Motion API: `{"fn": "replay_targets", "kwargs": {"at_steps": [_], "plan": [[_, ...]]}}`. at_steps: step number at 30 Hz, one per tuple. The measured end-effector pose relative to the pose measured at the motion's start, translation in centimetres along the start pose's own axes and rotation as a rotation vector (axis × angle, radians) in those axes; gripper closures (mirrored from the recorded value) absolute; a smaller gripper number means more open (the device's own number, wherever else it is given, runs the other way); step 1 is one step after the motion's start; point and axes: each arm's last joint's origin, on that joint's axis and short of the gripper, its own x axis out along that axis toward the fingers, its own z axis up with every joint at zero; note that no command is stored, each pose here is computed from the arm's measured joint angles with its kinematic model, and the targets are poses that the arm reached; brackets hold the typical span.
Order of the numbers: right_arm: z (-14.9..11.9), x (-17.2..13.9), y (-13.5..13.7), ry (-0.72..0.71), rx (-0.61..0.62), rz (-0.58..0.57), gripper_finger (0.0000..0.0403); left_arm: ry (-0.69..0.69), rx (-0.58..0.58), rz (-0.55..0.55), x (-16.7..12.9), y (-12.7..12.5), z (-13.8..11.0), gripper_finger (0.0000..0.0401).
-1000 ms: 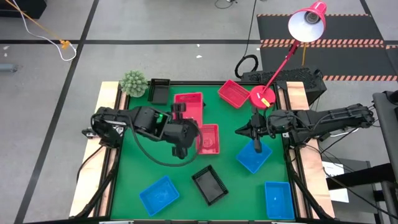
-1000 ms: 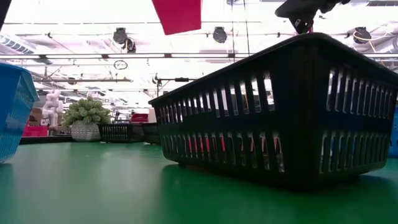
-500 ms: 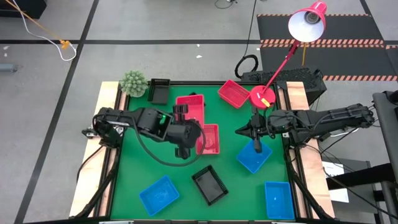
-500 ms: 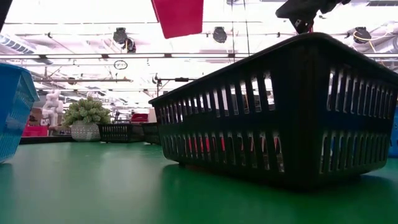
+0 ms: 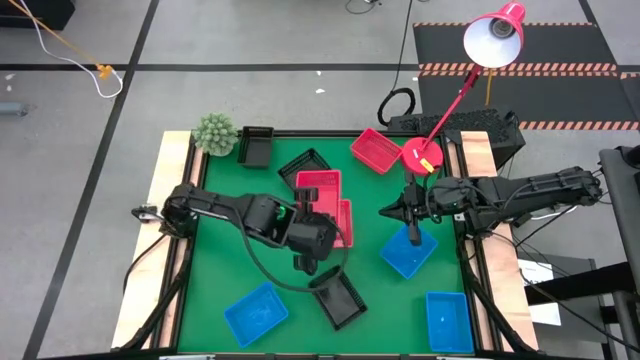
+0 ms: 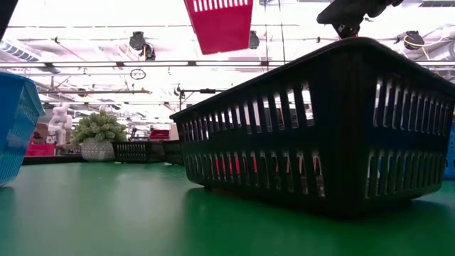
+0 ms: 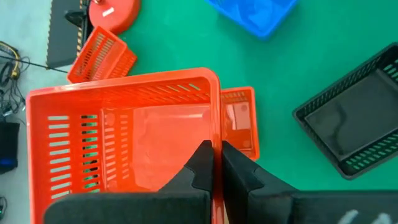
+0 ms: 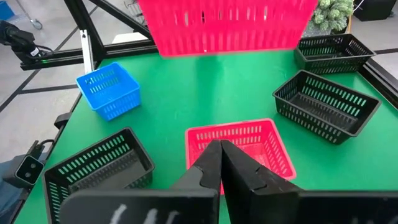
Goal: Stack baskets by color
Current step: Stack the bottom left red bin on the other bottom middle red bin
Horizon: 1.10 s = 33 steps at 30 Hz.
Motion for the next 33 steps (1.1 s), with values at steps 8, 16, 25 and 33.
{"fn": "replay_targets", "kwargs": {"at_steps": [8,16,25,33], "plan": [[-0.1,0.0,0.0,0.011,-0.001,-0.002,0.0403,0.067,0.017,0.016,3.3,-1.8,0.5,0.0392],[-0.1,-0.2,0.0,0.011,-0.001,-0.002,0.0403,0.098,0.06,0.029,6.3,-3.3,0.9,0.0394],[-0.4,-2.3,-0.1,0.0,0.001,0.011,0.0403,0.103,0.082,0.019,8.3,-4.4,1.3,0.0394],[-0.4,-3.5,0.2,-0.033,-0.008,0.043,0.0403,0.111,0.076,0.02,10.9,-5.1,0.8,0.0394]]}}
